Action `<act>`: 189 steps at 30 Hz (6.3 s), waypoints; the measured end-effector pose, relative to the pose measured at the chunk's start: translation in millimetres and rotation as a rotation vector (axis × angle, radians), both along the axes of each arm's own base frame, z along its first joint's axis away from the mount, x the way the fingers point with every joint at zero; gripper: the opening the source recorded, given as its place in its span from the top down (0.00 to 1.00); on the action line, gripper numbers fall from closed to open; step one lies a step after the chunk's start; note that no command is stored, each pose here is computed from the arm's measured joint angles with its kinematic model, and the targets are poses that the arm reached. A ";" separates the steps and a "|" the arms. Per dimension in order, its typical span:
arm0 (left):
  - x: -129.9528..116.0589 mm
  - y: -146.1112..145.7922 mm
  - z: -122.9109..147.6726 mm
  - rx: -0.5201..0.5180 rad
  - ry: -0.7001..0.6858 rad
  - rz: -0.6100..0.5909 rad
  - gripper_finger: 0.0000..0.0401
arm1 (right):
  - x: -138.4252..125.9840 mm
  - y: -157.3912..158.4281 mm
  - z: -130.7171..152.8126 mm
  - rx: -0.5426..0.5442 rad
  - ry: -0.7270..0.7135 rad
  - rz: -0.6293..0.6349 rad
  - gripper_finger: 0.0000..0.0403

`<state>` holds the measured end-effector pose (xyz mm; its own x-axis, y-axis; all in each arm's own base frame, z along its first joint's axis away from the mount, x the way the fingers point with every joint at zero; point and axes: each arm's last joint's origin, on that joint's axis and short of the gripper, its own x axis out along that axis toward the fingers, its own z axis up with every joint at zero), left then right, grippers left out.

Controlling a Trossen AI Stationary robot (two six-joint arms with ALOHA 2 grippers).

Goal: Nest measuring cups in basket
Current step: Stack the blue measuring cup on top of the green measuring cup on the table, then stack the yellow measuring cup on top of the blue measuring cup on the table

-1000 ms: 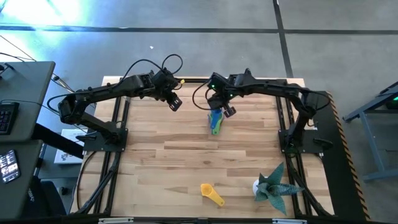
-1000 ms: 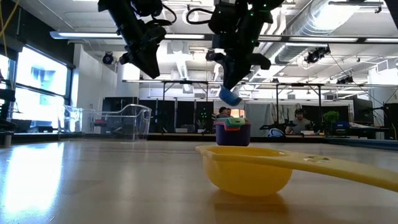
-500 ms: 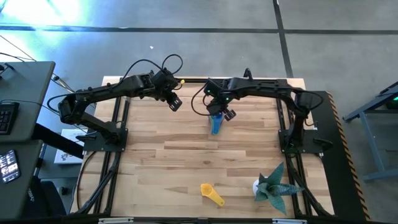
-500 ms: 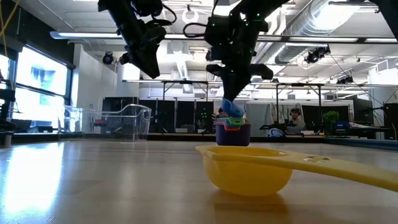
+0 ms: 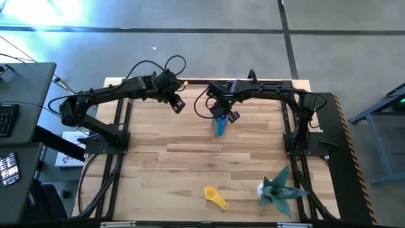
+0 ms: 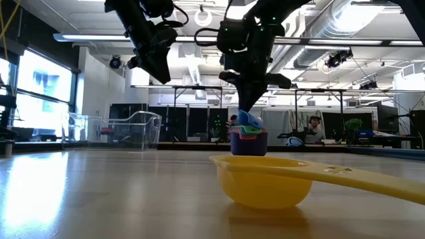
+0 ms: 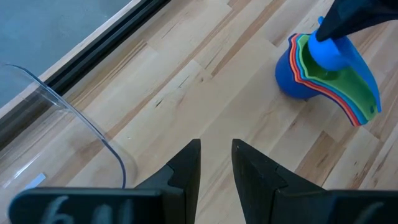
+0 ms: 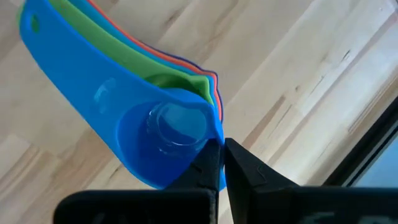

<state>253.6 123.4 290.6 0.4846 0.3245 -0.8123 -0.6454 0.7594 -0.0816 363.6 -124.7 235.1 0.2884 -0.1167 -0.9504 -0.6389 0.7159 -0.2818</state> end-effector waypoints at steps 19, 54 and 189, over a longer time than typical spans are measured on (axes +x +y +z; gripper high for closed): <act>0.0 0.1 0.0 0.000 0.000 0.000 0.80 | -2.1 1.8 1.4 -0.038 0.036 -0.136 0.88; 0.1 -0.2 0.0 0.141 0.094 -0.247 0.80 | -18.1 47.6 -39.0 0.510 0.179 -1.434 0.87; -3.8 -77.2 -0.2 0.250 0.349 -0.493 0.80 | 15.9 154.8 8.5 0.738 -0.274 -1.843 1.00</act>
